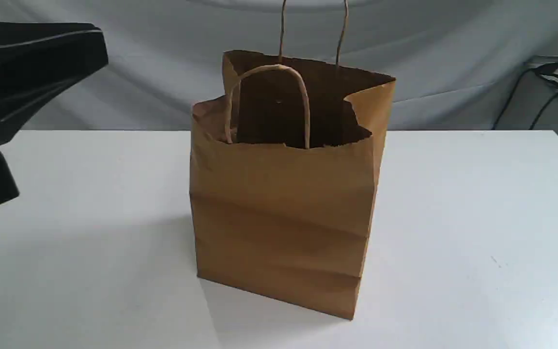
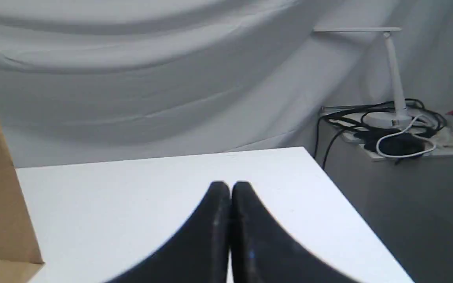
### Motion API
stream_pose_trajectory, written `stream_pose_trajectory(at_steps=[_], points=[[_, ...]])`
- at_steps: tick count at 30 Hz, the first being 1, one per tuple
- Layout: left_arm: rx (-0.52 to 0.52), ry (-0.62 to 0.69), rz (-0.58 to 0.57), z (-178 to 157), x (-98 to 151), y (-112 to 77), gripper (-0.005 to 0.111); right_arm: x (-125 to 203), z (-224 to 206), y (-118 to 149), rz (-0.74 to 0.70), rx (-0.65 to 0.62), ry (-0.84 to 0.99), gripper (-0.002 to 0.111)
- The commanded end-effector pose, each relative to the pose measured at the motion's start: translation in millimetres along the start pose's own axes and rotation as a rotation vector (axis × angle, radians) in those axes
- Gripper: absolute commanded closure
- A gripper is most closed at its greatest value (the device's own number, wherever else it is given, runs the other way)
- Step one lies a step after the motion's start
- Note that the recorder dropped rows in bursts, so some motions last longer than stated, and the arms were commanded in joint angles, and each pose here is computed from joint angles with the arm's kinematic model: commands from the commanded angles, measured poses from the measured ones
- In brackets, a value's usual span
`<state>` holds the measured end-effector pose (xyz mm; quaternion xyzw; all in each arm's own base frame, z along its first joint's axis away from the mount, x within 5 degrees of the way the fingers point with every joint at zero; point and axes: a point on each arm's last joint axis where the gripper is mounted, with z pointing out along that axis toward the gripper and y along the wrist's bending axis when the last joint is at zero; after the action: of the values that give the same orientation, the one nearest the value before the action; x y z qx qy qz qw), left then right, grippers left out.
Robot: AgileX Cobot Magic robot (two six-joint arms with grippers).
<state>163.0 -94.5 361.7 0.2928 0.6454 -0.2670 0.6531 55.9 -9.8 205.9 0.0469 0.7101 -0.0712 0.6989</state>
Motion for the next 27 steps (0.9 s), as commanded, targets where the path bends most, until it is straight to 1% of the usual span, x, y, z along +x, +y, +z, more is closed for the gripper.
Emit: stream_pose_trajectory(at_steps=[1,13,17,27], points=[[0.010,-0.002,-0.003,-0.8,1.0,-2.0,0.107,1.3,-0.3,-0.6,-0.026,0.008,-0.006,0.108],[0.010,-0.002,-0.003,-0.8,1.0,-2.0,0.107,1.3,-0.3,-0.4,-0.031,0.005,-0.006,0.108],[0.010,-0.002,-0.003,-0.8,1.0,-2.0,0.107,1.3,-0.3,0.2,0.043,-0.002,-0.006,0.108],[0.010,-0.002,-0.003,-0.8,1.0,-2.0,0.107,1.3,-0.3,0.3,0.046,-0.003,-0.006,0.108]])
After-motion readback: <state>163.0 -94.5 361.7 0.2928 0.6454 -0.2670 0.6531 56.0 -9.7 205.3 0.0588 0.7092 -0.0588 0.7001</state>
